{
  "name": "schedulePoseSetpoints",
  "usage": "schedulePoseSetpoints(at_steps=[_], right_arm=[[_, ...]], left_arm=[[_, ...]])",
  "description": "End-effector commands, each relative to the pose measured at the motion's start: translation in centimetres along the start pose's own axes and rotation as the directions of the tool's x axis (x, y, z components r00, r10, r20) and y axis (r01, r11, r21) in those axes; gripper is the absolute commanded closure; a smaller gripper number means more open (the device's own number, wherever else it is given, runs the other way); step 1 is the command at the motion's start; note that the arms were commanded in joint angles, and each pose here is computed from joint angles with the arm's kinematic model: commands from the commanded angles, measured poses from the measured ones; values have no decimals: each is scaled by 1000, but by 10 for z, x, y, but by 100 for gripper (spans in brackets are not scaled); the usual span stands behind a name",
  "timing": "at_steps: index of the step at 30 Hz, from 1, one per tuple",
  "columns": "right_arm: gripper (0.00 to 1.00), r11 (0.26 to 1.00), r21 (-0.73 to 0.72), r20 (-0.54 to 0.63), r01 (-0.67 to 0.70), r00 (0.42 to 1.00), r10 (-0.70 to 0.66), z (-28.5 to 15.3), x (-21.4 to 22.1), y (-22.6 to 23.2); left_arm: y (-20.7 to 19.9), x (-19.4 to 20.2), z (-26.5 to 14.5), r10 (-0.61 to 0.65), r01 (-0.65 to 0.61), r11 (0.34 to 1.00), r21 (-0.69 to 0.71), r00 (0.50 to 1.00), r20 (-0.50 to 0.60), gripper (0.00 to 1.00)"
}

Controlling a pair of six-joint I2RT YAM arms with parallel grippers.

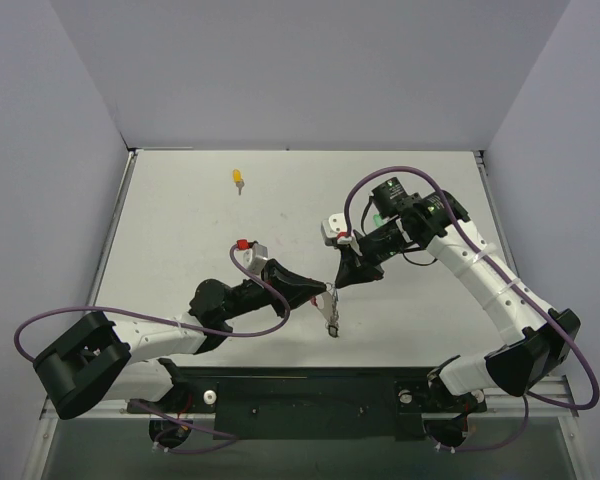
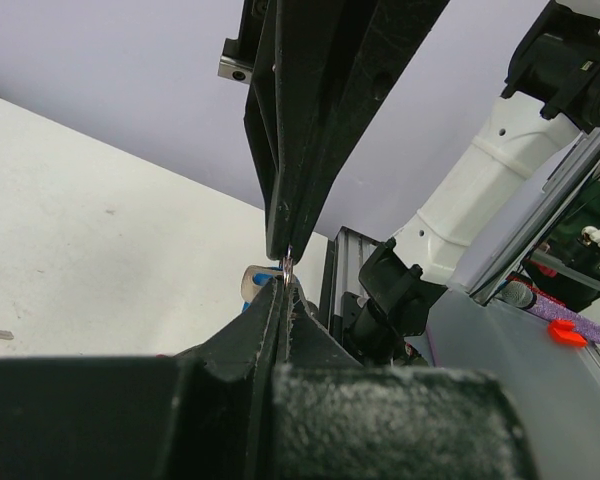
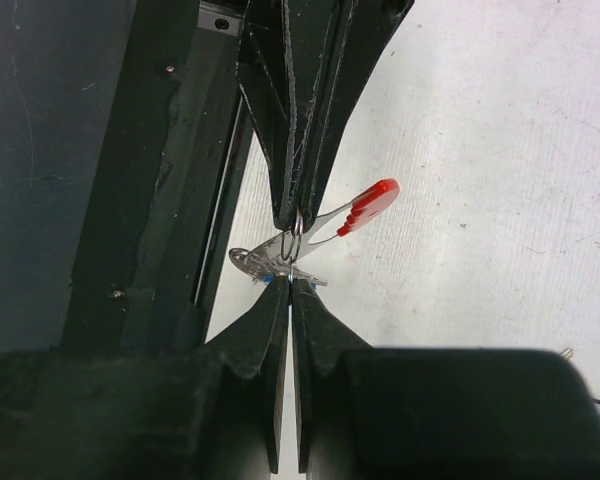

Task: Put the keys on the keyring

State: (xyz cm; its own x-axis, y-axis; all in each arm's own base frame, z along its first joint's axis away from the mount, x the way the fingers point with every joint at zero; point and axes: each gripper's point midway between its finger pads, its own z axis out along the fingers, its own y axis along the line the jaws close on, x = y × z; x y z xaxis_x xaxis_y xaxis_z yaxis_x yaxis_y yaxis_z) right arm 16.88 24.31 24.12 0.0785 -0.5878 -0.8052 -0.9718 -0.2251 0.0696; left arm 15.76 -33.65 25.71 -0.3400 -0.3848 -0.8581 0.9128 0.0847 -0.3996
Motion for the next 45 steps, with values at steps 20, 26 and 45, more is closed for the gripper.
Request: schedulePoseSetpoints(at_steps=[20, 26, 45], right_arm=[[100, 994, 97, 8, -49, 999, 48, -10, -2, -10], [100, 993, 95, 27, -68, 997, 66, -11, -1, -10], [100, 999, 32, 15, -14, 1000, 14, -5, -1, 3]], left_arm=[[-28, -26, 4, 26, -37, 993, 115, 995, 91, 100], [-26, -27, 2, 44, -53, 994, 100, 995, 85, 100], [-23, -29, 1, 33, -40, 995, 87, 996, 83, 100]])
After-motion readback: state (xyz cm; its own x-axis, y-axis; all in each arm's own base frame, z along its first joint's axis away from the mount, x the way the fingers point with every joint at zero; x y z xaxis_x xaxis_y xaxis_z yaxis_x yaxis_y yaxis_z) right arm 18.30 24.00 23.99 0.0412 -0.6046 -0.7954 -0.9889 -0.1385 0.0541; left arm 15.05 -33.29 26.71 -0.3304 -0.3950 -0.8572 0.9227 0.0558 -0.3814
